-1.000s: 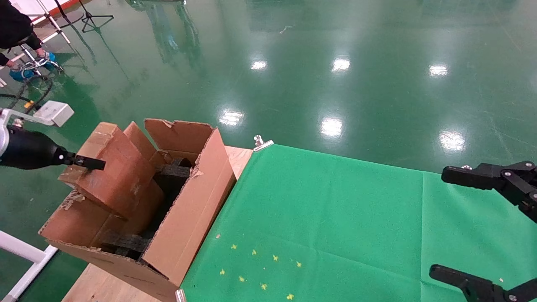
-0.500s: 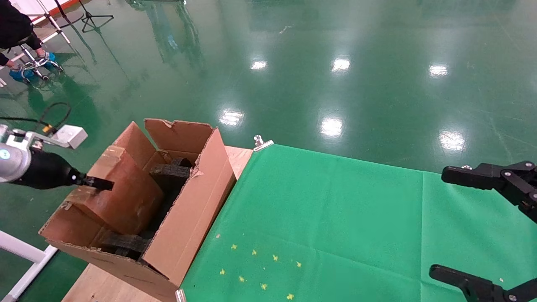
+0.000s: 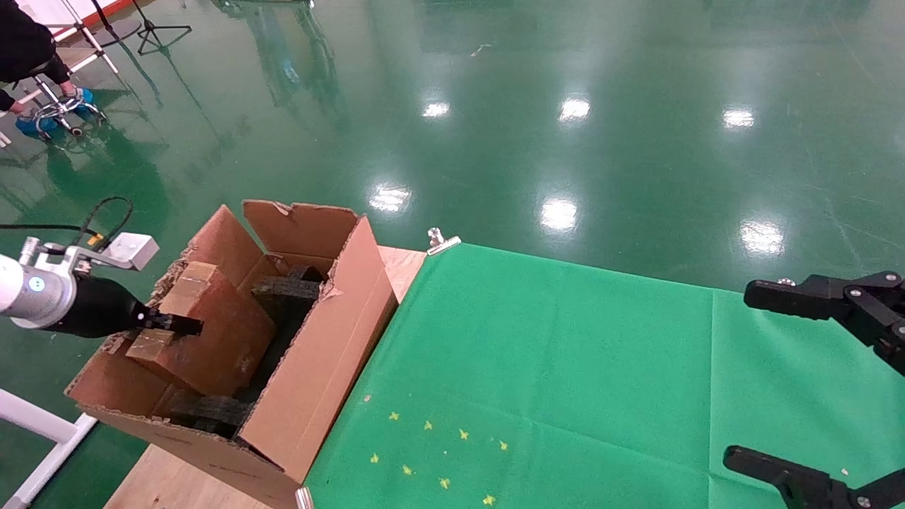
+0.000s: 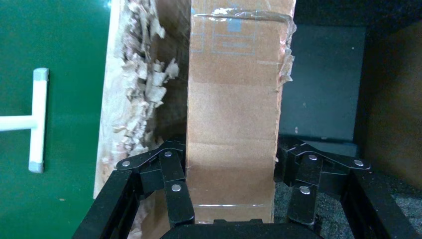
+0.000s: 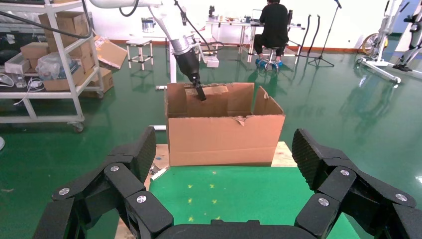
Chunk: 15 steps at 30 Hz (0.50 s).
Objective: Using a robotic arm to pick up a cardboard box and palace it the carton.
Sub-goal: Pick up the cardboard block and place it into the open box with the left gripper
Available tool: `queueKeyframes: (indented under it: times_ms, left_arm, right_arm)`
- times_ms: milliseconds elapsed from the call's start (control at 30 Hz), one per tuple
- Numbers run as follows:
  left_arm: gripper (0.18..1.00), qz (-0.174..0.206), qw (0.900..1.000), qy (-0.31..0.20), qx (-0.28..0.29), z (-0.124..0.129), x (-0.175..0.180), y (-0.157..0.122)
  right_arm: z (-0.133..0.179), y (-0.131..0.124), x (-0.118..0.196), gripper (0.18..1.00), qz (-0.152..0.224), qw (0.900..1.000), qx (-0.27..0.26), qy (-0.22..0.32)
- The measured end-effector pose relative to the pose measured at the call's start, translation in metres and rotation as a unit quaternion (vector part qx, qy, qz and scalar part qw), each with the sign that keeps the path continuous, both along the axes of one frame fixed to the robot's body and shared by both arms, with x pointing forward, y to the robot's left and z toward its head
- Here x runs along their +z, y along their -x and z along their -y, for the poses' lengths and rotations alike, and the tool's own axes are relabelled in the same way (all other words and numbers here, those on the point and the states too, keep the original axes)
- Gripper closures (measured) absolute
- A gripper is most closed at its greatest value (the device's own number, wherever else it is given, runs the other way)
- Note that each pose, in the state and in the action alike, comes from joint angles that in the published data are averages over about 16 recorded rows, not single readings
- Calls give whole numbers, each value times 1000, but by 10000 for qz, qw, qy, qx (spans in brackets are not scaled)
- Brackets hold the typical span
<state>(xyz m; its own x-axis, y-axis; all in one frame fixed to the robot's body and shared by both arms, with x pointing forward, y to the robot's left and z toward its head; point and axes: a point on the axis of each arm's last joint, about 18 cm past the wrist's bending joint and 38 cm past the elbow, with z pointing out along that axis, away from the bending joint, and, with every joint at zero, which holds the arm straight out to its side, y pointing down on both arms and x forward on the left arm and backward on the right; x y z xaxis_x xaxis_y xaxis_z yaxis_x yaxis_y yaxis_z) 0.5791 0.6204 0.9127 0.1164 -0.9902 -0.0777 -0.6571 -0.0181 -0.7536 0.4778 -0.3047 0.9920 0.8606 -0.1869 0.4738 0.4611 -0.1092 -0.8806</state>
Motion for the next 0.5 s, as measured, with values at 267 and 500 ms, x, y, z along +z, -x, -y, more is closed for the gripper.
queueKeyframes:
  times_ms: [267, 500]
  left_arm:
    - [918, -123, 9999, 48, -16, 7, -14, -6]
    - [922, -185, 9998, 12, -14, 12, -22, -13]
  right_arm:
    - [0, 0, 0, 178, 0, 10000, 0, 0]
    - [0, 0, 0, 178, 0, 10000, 0, 0]
